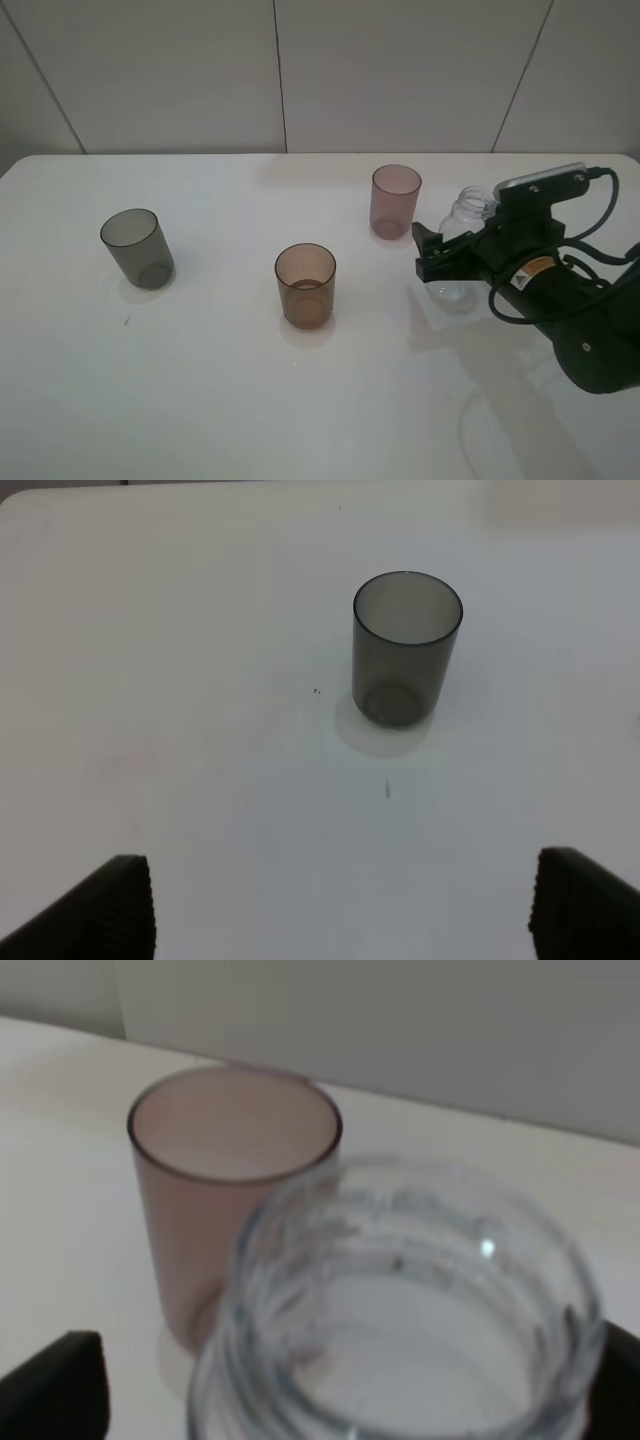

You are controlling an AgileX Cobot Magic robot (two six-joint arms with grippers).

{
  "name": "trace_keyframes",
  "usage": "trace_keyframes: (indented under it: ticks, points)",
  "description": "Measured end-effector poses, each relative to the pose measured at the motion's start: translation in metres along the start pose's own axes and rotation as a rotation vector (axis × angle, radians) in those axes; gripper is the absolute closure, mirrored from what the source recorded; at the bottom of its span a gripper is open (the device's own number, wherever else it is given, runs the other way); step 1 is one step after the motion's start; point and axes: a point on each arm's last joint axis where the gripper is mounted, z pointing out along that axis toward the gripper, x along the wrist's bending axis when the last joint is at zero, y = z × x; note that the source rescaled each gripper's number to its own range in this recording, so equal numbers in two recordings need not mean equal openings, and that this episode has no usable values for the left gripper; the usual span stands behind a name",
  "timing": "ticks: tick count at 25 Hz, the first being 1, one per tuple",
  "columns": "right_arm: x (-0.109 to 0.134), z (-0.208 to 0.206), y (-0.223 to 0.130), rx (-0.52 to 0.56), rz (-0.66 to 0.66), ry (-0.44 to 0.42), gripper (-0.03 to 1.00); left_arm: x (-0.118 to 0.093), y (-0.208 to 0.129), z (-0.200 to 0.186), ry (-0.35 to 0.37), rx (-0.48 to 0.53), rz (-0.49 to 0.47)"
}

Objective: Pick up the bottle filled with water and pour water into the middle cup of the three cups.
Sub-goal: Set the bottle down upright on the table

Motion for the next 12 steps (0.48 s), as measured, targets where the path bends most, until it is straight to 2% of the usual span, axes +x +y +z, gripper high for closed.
trace_keyframes:
  ticks: [12]
  points:
    - [-0.012, -0.043, 0.069, -0.302, 0.063, -0.017, -0.03, 0.000, 0.000, 0.000, 0.000, 0.000, 0.000]
